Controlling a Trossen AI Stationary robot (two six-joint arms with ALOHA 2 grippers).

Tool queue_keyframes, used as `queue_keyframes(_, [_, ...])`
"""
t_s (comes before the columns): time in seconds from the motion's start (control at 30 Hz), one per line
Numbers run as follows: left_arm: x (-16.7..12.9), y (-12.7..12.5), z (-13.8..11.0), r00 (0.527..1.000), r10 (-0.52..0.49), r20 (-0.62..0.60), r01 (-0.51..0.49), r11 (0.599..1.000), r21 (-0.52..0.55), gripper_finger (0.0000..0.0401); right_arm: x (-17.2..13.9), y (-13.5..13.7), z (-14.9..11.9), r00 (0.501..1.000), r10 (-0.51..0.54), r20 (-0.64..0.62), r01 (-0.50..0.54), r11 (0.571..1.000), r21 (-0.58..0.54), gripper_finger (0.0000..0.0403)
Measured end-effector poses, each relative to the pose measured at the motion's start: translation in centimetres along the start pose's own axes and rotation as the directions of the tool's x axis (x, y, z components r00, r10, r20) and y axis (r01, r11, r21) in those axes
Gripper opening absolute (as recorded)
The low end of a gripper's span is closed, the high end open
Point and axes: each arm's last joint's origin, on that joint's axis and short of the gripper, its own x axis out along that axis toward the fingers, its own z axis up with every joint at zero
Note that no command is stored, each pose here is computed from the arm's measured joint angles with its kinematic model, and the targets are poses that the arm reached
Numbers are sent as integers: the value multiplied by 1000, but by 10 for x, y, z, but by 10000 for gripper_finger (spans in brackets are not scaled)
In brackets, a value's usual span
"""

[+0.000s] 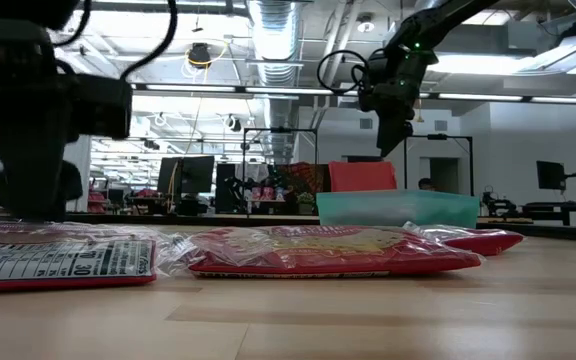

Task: Sort popcorn bags into baskets
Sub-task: Put the red popcorn bag into the green bin

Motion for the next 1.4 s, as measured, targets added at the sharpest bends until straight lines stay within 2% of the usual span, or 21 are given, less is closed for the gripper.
queue_keyframes(0.2, [20,2,-5,994,-52,-92,53,999,6,289,2,7,2,1000,10,-8,-11,1000,-12,240])
queue_keyframes(0.33, [35,6,-10,980,-89,-178,90,996,-5,258,4,15,2,999,25,-31,-26,999,-25,240])
queue_keyframes(0.47, [41,10,-11,976,-84,-200,83,996,-13,192,6,24,2,997,41,-61,-43,999,-30,240])
queue_keyframes(0.7, [42,13,-9,975,-78,-206,82,997,8,29,9,37,3,994,57,-91,-60,998,-31,231])
queue_keyframes(0.73, [42,13,-9,977,-75,-202,78,997,6,16,10,38,3,994,59,-92,-62,998,-28,228])
queue_keyframes(0.83, [42,13,-7,980,-68,-186,65,998,-25,8,6,44,4,995,68,-78,-71,997,-39,217])
queue_keyframes(1.0, [36,13,6,993,-57,-102,41,987,-158,2,-25,61,3,980,185,65,-182,982,-58,197])
queue_keyframes(1.23, [6,24,43,997,39,71,-20,968,-250,0,-83,89,-4,900,312,304,-307,949,-65,185])
queue_keyframes(1.4, [-31,27,65,975,49,217,11,963,-268,0,-116,118,-15,848,357,392,-343,933,-108,189])
